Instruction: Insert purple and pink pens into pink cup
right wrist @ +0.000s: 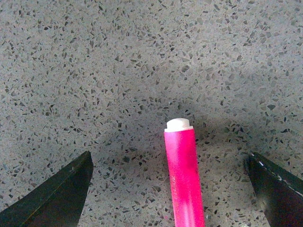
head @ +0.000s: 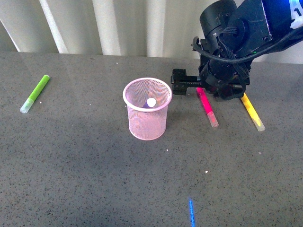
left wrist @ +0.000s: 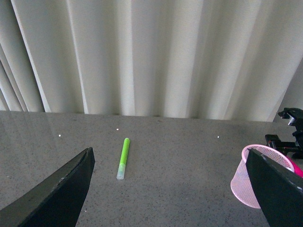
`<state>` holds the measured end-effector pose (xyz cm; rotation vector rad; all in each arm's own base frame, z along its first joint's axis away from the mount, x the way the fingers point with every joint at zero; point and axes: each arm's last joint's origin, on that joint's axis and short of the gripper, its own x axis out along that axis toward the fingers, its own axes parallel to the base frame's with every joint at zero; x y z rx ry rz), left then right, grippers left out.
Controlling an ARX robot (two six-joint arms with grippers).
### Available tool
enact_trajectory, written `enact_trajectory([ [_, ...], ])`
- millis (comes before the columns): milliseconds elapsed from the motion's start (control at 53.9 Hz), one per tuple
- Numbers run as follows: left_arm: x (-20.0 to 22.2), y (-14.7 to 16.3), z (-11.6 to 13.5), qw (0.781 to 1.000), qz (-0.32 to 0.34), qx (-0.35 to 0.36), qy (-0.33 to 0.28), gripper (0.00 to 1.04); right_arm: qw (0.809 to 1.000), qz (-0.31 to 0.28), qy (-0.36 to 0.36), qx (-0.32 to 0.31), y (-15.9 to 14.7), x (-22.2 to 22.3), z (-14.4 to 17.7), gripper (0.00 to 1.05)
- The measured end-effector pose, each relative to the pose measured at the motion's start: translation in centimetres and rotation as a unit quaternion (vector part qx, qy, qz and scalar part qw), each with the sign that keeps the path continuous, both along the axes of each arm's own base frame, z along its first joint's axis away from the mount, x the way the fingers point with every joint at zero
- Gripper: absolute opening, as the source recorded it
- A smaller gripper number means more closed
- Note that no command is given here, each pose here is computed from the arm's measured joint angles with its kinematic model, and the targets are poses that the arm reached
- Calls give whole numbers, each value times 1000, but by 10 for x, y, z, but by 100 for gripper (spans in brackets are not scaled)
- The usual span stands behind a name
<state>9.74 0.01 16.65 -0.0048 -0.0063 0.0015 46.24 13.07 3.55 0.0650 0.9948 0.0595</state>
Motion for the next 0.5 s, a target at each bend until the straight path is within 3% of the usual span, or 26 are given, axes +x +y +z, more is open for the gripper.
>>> enact_trajectory([
  [241, 0, 0, 0, 1000, 0, 0, 0, 98, 1000, -12, -5, 0, -10, 2, -2, 63],
  [445, 0, 0, 0, 1000, 0, 0, 0, 98, 1000, -26, -5, 4, -24, 4, -3, 22],
  [501, 0, 0, 0, 1000, 0, 0, 0, 98, 1000, -26, -6, 10, -26, 4, -2, 16],
])
